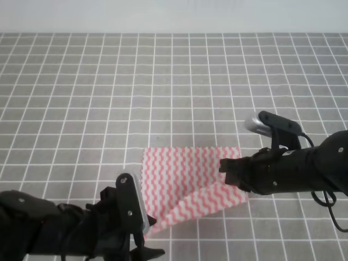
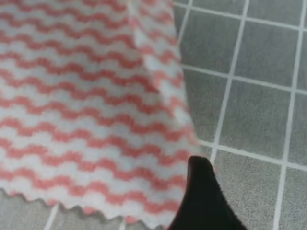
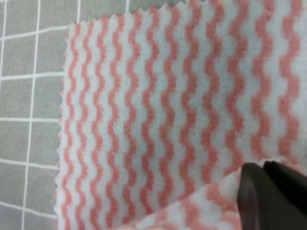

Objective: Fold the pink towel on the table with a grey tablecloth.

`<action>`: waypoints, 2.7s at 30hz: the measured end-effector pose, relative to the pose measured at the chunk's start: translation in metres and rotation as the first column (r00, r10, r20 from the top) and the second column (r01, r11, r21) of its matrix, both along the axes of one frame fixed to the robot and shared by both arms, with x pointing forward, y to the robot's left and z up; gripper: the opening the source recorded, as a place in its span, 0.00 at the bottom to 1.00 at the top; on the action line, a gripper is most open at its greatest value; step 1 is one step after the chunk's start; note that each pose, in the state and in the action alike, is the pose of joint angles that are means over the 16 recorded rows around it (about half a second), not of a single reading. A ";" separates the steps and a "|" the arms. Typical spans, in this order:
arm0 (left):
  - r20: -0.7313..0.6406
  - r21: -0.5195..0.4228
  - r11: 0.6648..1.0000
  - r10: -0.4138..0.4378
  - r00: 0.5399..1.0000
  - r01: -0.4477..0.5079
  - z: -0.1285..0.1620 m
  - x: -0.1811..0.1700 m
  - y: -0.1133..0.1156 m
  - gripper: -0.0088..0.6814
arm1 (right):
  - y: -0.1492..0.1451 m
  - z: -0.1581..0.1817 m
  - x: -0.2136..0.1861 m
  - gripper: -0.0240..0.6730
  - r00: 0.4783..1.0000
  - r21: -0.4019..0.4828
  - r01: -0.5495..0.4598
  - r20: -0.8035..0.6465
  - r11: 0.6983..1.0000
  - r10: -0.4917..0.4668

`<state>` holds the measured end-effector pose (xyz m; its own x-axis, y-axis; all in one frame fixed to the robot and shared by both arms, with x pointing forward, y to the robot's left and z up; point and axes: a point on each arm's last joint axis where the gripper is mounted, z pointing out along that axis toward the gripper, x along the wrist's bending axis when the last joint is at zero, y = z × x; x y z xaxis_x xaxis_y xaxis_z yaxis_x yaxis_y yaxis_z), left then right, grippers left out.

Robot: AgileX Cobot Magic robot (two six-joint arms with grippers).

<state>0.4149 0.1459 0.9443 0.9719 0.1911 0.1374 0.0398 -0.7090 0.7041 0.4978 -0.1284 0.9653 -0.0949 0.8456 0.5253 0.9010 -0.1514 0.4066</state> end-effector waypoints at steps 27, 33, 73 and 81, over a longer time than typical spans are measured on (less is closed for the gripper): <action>0.011 0.086 0.996 0.028 1.000 -0.029 -0.018 0.021 -0.005 0.60 | -0.001 0.000 0.001 0.01 1.000 0.004 0.004 -0.004 1.000 -0.003; 0.005 0.100 0.995 0.032 0.999 -0.032 -0.022 0.021 -0.004 0.60 | -0.002 0.001 0.001 0.01 1.000 0.003 0.005 0.000 1.000 -0.005; -0.012 0.048 0.971 0.236 0.972 -0.236 -0.017 0.036 -0.005 0.02 | -0.003 0.002 0.003 0.01 0.999 -0.001 0.026 0.024 1.000 -0.026; 0.020 0.017 0.946 0.324 0.946 -0.324 -0.004 0.053 -0.009 0.01 | -0.005 0.002 0.006 0.01 0.998 -0.007 0.049 0.047 0.999 -0.048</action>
